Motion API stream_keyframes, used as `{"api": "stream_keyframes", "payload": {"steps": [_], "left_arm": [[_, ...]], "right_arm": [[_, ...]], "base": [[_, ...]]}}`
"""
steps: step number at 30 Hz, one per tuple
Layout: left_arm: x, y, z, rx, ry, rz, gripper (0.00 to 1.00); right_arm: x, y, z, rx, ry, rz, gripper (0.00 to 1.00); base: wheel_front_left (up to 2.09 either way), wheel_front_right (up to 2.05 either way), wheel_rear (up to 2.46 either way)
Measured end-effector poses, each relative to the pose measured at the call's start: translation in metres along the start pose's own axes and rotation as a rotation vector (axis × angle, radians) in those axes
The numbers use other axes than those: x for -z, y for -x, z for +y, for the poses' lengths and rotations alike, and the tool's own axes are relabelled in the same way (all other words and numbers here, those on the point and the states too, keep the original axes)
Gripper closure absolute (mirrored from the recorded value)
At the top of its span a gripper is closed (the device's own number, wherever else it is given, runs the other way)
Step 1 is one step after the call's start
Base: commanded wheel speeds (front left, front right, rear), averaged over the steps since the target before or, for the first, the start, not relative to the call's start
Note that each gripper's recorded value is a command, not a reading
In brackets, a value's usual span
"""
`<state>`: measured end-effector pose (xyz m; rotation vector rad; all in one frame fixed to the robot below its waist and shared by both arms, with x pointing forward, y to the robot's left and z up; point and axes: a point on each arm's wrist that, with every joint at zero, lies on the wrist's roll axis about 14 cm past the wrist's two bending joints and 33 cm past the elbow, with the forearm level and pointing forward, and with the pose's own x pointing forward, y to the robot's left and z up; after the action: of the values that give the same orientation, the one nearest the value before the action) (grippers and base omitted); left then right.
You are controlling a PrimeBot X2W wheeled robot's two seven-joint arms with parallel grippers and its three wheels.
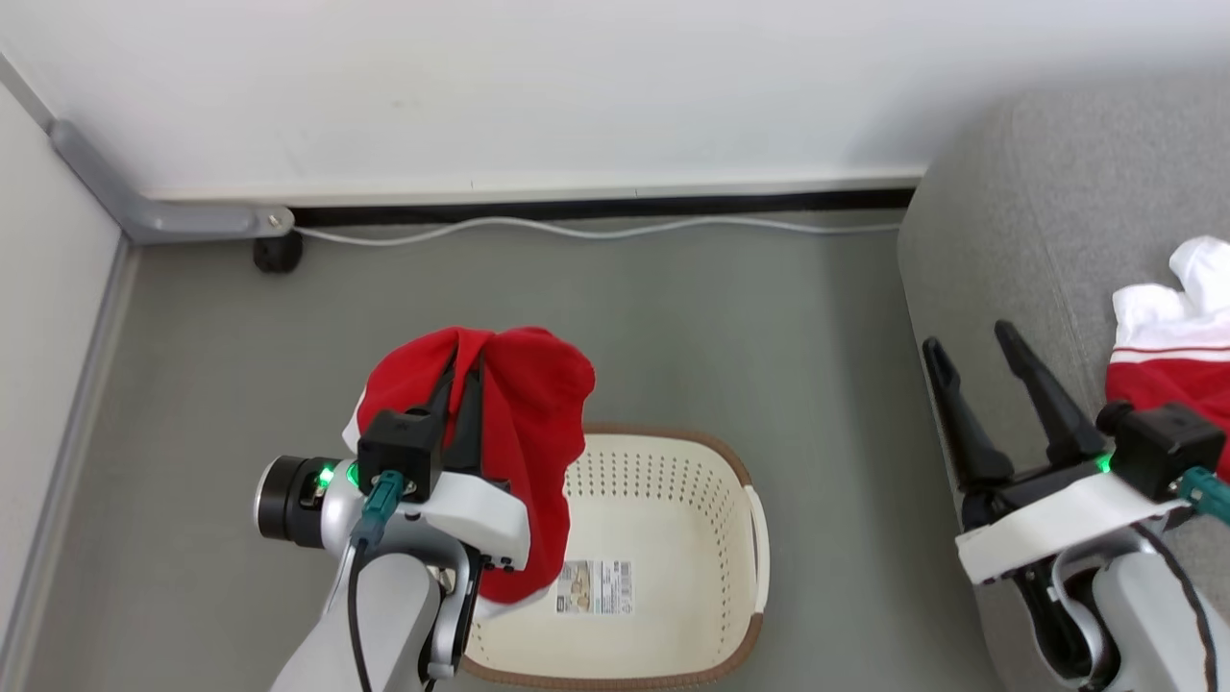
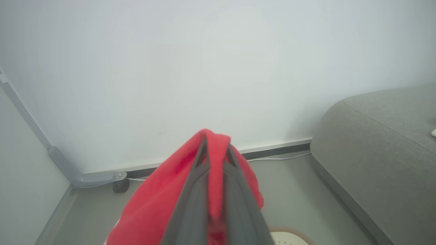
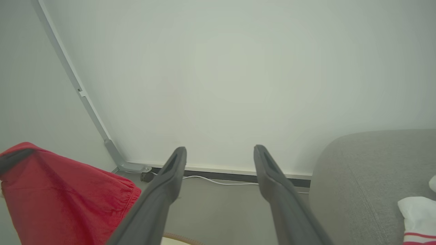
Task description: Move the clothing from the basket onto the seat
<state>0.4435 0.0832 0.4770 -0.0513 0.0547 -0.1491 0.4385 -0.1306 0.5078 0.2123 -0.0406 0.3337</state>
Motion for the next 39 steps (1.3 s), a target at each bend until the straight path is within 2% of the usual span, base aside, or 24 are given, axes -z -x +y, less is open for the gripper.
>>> {"api": "stream_keyframes", "payload": {"steps": [12, 22, 28, 31, 39], "left_arm": [[-0.091, 0.027, -0.004, 0.043, -0.023, -0.274, 1.00], [-0.146, 0.030, -0.042, 0.159, -0.014, -0.404, 1.00], [-0.161, 0.027, -0.053, 0.187, -0.011, -0.442, 1.00], [-0.166, 0.024, -0.056, 0.197, -0.007, -0.453, 1.00], [-0.164, 0.019, -0.063, 0.216, -0.003, -0.449, 1.00]], "right_arm": [[0.005, 0.019, 0.027, -0.022, -0.004, 0.015, 0.00], [0.011, 0.024, 0.025, -0.010, -0.004, 0.035, 0.00], [0.017, 0.023, 0.024, -0.011, -0.007, 0.050, 0.00], [0.018, 0.021, 0.036, -0.042, -0.039, 0.051, 0.00], [-0.020, 0.005, 0.108, -0.297, -0.070, -0.054, 0.00]], "base": [[0.00, 0.00, 0.00], [0.00, 0.00, 0.00], [0.00, 0.00, 0.00], [0.00, 0.00, 0.00], [0.00, 0.00, 0.00]]}}
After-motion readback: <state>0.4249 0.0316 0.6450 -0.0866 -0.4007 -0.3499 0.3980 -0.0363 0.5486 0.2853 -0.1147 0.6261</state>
